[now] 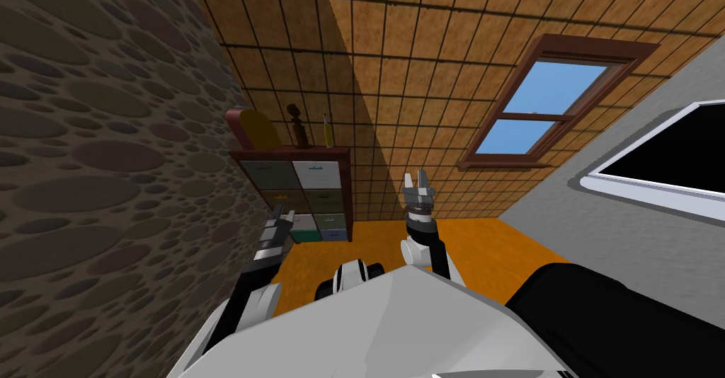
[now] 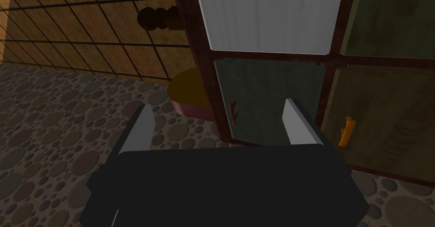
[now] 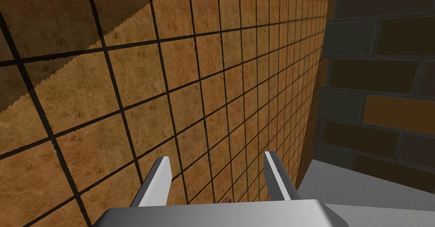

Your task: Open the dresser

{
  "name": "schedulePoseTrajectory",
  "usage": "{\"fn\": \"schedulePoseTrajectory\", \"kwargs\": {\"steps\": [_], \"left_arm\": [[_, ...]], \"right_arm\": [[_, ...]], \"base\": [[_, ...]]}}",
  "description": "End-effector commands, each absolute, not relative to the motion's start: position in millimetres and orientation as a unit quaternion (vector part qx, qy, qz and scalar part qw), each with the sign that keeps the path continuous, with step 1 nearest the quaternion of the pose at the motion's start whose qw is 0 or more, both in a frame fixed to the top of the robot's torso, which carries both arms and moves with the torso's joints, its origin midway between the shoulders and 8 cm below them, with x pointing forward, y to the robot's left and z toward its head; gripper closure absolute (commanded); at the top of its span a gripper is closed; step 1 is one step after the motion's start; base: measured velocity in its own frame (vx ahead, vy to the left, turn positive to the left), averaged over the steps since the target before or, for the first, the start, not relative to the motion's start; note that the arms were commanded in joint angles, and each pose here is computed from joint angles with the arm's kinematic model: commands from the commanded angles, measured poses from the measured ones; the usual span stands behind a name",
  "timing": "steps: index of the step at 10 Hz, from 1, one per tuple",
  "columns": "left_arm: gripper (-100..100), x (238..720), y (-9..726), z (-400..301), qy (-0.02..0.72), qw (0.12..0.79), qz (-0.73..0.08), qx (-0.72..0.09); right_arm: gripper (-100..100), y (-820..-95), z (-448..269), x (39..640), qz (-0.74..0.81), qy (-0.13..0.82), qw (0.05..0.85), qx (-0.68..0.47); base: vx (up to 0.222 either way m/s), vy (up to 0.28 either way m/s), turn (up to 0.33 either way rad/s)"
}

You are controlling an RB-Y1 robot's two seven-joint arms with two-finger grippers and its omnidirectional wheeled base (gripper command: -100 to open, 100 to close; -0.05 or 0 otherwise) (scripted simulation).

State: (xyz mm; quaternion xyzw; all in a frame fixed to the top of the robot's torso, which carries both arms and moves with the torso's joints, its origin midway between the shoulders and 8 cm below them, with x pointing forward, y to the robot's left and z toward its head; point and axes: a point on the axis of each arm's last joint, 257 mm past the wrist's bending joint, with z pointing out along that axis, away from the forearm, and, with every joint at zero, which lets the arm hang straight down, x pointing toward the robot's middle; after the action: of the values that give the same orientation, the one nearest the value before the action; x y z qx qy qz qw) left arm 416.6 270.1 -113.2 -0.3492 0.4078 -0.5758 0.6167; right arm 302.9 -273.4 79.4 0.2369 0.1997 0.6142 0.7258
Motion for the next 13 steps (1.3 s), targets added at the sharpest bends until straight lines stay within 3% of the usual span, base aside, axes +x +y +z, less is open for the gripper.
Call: {"fn": "schedulePoseTrajectory", "kwargs": {"steps": [1, 13], "left_arm": [[-100, 420, 269, -135, 0.417, 0.610, -0.570, -0.359], [-100, 436, 263, -240, 0.458, 0.568, -0.542, -0.417]], "right_arm": [[0, -273, 79, 303, 0.614, 0.200, 0.726, 0.237], [0, -273, 79, 303, 0.614, 0.200, 0.726, 0.237]], "base": [[0.070, -0.018, -0.023], [0.083, -0.030, -0.031]]}}
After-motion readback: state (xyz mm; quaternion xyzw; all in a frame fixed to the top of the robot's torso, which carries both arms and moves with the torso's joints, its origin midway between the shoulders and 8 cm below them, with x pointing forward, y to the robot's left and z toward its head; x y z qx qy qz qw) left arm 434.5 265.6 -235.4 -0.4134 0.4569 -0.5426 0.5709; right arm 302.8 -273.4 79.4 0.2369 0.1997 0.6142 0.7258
